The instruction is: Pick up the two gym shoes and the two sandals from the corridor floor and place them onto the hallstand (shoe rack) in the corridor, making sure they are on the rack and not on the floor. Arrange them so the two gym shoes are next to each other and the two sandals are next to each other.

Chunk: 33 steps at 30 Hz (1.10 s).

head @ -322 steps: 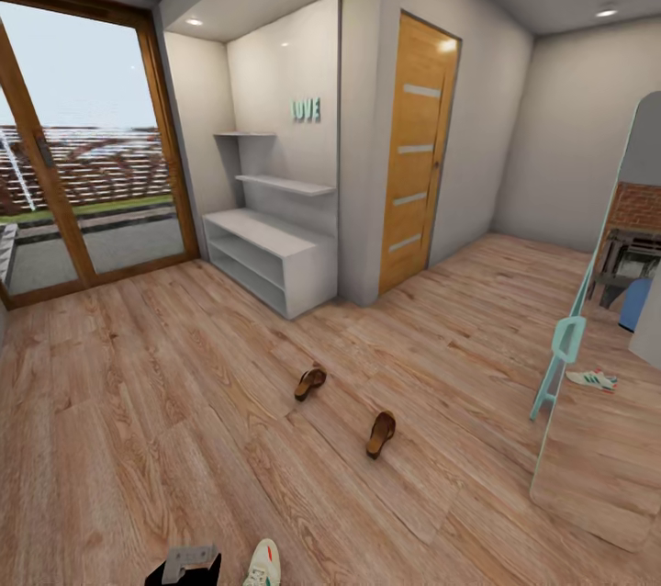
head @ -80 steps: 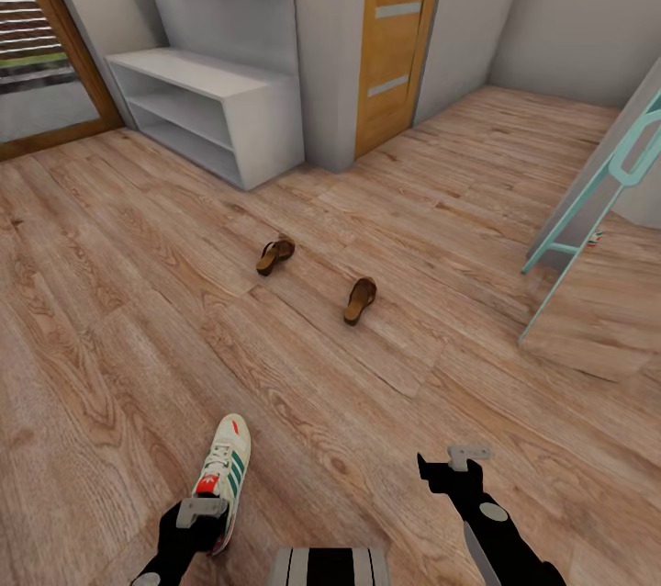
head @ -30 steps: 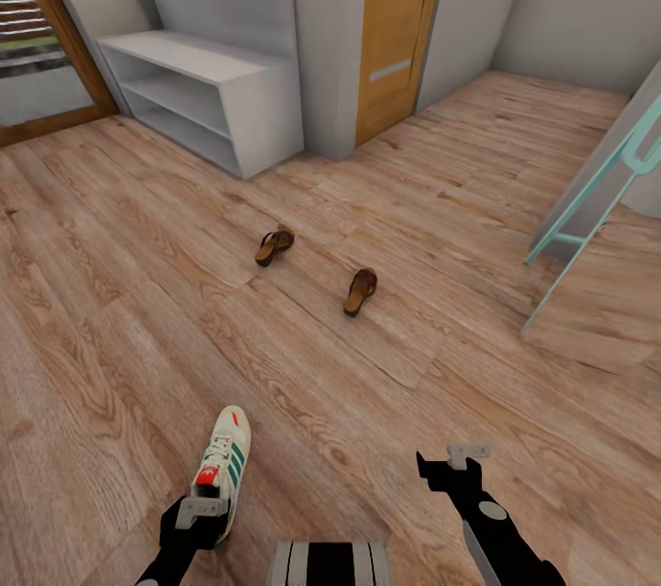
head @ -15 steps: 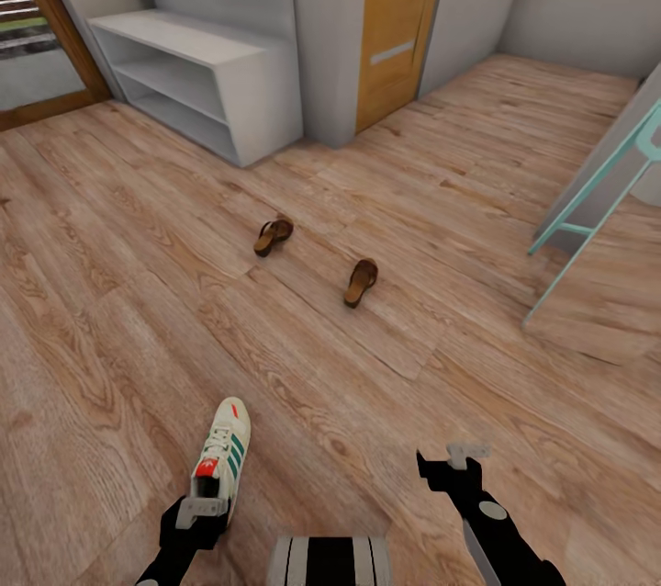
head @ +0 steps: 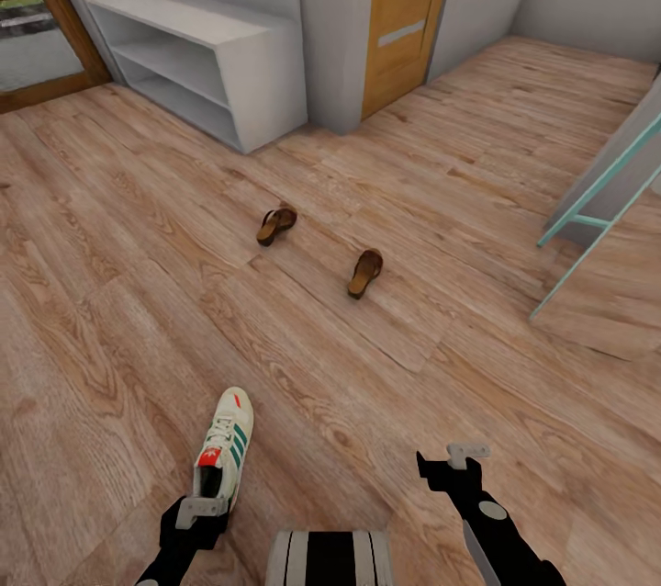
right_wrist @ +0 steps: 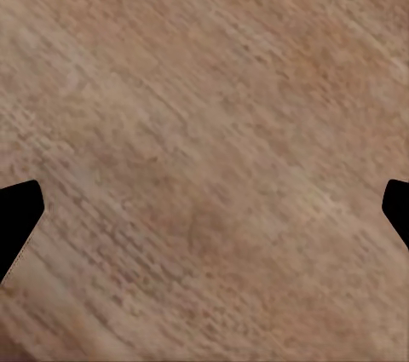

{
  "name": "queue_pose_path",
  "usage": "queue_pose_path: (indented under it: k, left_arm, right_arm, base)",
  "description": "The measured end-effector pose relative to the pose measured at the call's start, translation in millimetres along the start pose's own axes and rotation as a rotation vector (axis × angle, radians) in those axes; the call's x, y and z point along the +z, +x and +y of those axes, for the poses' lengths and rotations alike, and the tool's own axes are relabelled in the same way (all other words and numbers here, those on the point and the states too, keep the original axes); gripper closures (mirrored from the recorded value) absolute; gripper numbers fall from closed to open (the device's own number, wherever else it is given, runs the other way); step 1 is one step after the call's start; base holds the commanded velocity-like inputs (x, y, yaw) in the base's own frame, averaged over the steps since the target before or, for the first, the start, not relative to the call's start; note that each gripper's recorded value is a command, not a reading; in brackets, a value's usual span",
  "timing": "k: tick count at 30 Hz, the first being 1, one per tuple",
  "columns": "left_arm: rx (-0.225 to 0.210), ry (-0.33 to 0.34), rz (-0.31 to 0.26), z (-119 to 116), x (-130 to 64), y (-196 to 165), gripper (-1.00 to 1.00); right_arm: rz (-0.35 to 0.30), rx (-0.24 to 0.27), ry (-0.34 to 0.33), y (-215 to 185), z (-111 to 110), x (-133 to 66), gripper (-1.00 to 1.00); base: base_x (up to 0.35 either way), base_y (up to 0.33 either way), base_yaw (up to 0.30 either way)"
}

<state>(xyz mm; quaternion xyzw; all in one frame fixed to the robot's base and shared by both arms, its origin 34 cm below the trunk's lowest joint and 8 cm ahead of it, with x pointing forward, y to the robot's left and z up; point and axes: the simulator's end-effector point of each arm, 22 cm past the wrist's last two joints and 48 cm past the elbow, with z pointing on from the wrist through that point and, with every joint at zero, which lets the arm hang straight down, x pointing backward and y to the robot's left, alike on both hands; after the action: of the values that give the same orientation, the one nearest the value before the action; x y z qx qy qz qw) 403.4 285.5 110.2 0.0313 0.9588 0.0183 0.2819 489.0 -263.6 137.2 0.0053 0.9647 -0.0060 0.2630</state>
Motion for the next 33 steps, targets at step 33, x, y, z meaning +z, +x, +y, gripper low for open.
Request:
queue_pose_path:
  k: [33]
  left_arm:
    - [-0.003,-0.002,0.026,0.2,1.6,12.7,-1.00]
  right_arm:
    - [0.025,0.000,0.001,12.9,-0.7,4.2,-1.00]
  base:
    - [0.011,0.000,0.014]
